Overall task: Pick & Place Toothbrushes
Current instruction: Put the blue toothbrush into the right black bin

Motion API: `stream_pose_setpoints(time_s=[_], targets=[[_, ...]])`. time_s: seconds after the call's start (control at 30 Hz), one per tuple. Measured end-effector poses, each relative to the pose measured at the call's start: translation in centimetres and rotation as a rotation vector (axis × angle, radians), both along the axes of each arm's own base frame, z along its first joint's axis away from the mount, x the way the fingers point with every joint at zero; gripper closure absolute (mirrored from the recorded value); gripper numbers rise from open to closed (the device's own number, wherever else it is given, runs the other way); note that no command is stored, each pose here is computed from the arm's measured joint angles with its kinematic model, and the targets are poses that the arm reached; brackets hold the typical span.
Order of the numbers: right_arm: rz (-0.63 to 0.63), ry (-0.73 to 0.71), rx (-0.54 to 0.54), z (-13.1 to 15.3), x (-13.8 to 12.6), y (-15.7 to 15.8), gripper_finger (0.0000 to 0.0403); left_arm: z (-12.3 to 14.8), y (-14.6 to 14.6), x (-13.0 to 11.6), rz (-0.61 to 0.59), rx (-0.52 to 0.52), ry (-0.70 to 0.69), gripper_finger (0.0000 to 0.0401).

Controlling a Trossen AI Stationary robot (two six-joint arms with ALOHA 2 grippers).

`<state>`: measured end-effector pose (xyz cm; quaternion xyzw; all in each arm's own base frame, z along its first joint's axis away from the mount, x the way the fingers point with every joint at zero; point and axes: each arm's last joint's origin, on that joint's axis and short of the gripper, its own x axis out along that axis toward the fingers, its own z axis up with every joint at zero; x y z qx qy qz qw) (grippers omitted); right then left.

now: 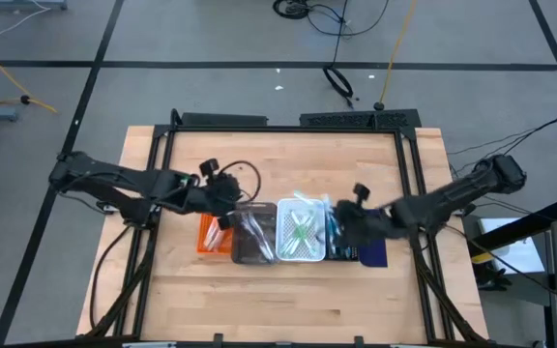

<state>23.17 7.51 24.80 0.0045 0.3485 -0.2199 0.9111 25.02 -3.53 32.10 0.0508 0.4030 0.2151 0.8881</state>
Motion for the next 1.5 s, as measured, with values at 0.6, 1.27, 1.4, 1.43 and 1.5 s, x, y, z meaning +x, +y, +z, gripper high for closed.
stream_pose_setpoints(time_s=[0.6,1.27,1.4,1.43,1.5], targets=[[-0.253,-0.414,0.116,-6.2,-2.8,6.6,0.0387,-2.6,-2.7,-2.2,0.061,-0.012,-0.043,0.0242],[-0.435,-0.584,0.199,-12.7,-2.2,7.3,0.0387,-2.5,-3.7,-2.6,0.037,0.046,-0.06,0.0242],[-0.421,-0.496,0.242,-13.6,-2.1,7.5,0.038,-2.5,-3.7,-2.6,0.034,0.049,-0.058,0.0242],[-0.414,-0.474,0.25,-13.7,-2.1,7.5,0.0371,-2.5,-3.7,-2.6,0.034,0.049,-0.058,0.0242],[-0.398,-0.435,0.261,-13.7,-2.1,7.6,0.0343,-2.5,-3.7,-2.6,0.036,0.051,-0.059,0.0242]])
